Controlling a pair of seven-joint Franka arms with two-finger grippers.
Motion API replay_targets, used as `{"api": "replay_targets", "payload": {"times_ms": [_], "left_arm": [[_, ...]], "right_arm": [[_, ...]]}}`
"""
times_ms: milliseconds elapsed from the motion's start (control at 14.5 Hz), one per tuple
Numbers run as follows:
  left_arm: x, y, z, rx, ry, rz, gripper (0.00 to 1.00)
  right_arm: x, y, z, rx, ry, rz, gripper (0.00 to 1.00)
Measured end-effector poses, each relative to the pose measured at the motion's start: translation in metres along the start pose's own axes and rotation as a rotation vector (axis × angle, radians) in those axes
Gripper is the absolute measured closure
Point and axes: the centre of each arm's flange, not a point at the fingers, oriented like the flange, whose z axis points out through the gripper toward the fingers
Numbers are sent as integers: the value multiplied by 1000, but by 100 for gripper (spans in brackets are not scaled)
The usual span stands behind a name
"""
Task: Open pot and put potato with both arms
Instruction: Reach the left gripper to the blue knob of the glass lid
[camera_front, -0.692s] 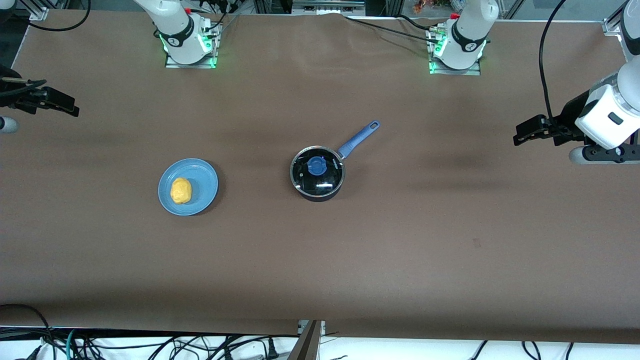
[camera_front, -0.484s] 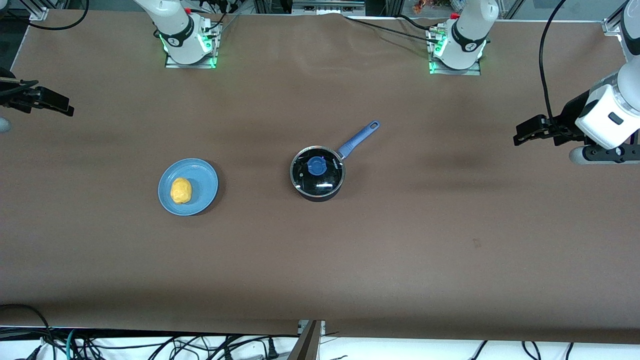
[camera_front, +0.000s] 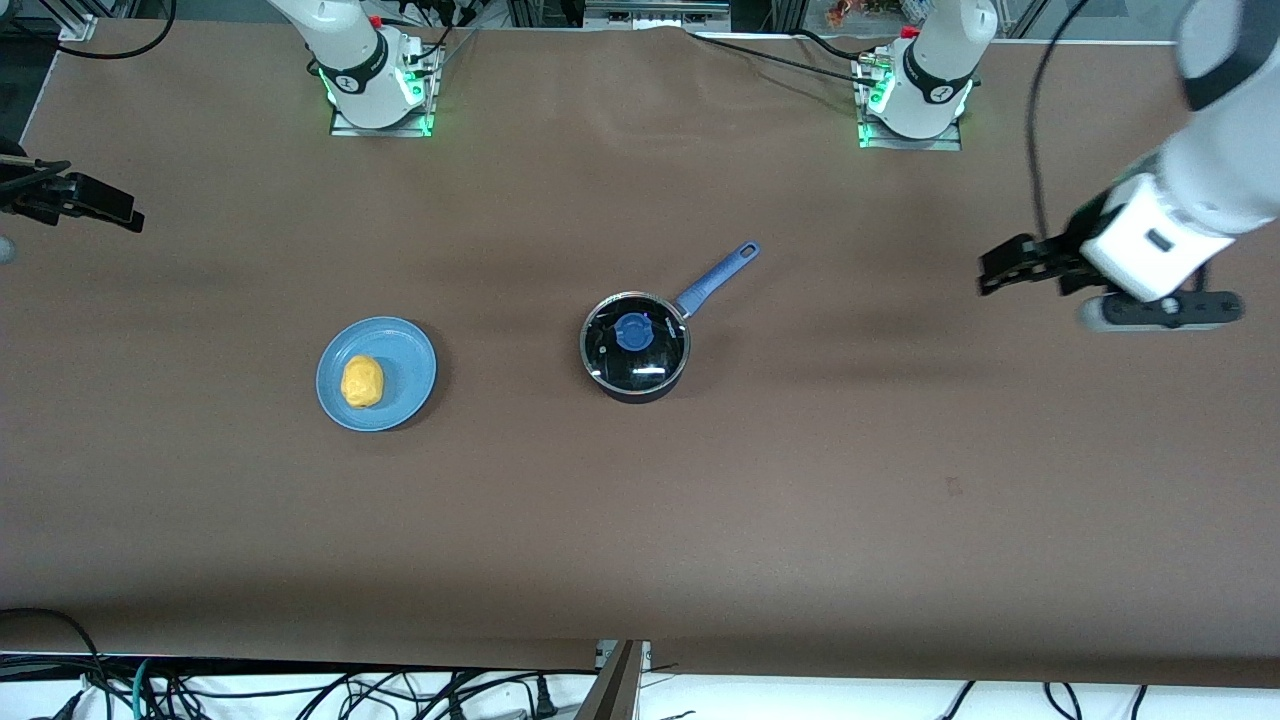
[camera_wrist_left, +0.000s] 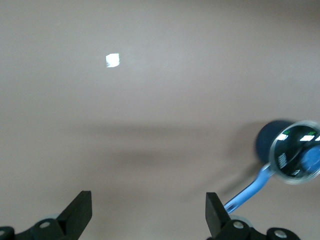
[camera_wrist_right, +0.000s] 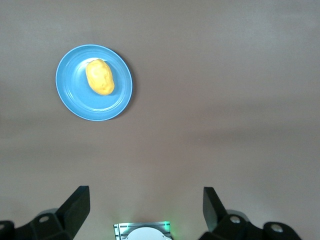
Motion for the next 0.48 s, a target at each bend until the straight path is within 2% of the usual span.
{"api": "replay_targets", "payload": {"times_ms": [138, 277, 484], "left_arm": [[-3, 73, 34, -43, 35, -81, 0], [-11, 141, 83, -74, 34, -137, 0], [-33, 222, 159, -54, 50, -141, 0]], "right_arm": [[0, 0, 0, 0, 1, 0, 0], [0, 0, 0, 0, 1, 0, 0], [0, 0, 0, 0, 0, 1, 0]]}}
